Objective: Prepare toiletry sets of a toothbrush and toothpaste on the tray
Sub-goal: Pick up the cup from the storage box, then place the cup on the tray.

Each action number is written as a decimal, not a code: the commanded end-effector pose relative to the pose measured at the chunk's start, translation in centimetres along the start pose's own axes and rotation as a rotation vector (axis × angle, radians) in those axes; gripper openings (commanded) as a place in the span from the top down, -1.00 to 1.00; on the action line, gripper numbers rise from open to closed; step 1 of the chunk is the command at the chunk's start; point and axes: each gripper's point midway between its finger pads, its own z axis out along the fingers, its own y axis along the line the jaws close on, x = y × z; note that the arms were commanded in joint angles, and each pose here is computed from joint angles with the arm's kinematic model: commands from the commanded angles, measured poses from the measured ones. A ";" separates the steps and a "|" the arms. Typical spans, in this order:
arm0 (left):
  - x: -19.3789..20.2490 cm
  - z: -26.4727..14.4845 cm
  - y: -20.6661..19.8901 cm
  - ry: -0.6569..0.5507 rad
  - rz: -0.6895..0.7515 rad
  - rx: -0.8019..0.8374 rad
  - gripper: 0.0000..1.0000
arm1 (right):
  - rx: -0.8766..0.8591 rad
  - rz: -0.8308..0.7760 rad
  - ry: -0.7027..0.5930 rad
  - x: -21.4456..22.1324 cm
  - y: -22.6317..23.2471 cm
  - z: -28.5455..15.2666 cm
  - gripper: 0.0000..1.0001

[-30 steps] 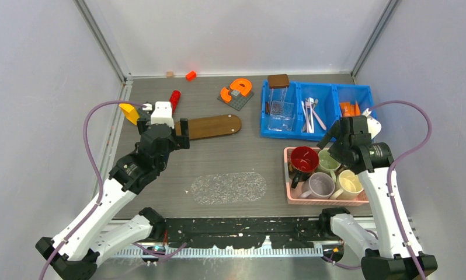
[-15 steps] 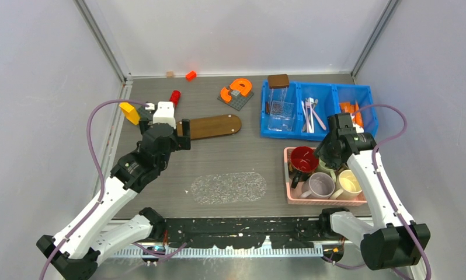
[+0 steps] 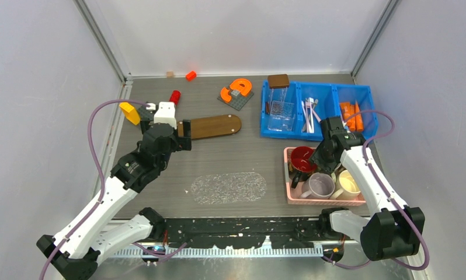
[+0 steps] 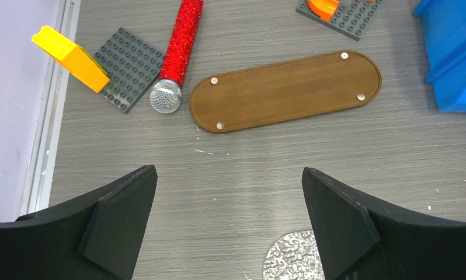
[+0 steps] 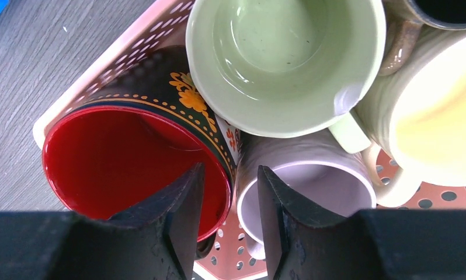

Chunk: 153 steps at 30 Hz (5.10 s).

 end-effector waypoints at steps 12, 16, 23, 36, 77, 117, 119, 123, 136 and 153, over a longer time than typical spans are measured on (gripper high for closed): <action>-1.7 -0.4 -0.4 -0.035 -0.045 0.026 -0.99 | -0.032 -0.009 -0.020 -0.8 2.1 1.2 0.26; -1.5 -0.3 -0.8 -0.022 -0.039 0.042 -0.99 | -0.014 -0.017 -0.012 -0.5 1.8 2.0 0.32; -1.3 -0.3 -3.0 0.030 -0.032 0.145 -0.99 | -0.025 -0.061 -0.033 -1.0 1.6 0.7 0.76; -0.8 -1.0 -7.9 0.198 -0.118 0.339 -0.99 | -0.125 -0.118 -0.200 -4.7 2.0 -9.5 0.99; 1.8 0.3 -21.1 0.246 -0.323 0.399 -0.52 | -0.323 -0.350 -0.250 5.1 20.4 -12.9 0.99; -0.4 8.2 -7.9 0.303 -0.268 0.068 1.00 | -0.593 -0.270 -0.545 0.7 16.9 -17.5 -0.99; -1.4 9.2 -6.1 0.293 -0.297 0.034 1.00 | -0.578 -0.255 -0.593 -0.2 15.6 -17.6 -0.99; -2.7 11.9 -2.3 0.292 -0.373 -0.026 1.00 | -0.565 -0.221 -0.662 -1.4 13.4 -17.5 -0.99; 0.1 18.6 4.7 0.415 -0.402 -0.143 1.00 | -0.552 -0.194 -0.729 -2.4 10.9 -17.2 -0.99; 1.5 20.0 5.3 0.467 -0.263 -0.126 1.00 | -0.556 -0.212 -0.722 -2.0 11.3 -16.9 -0.99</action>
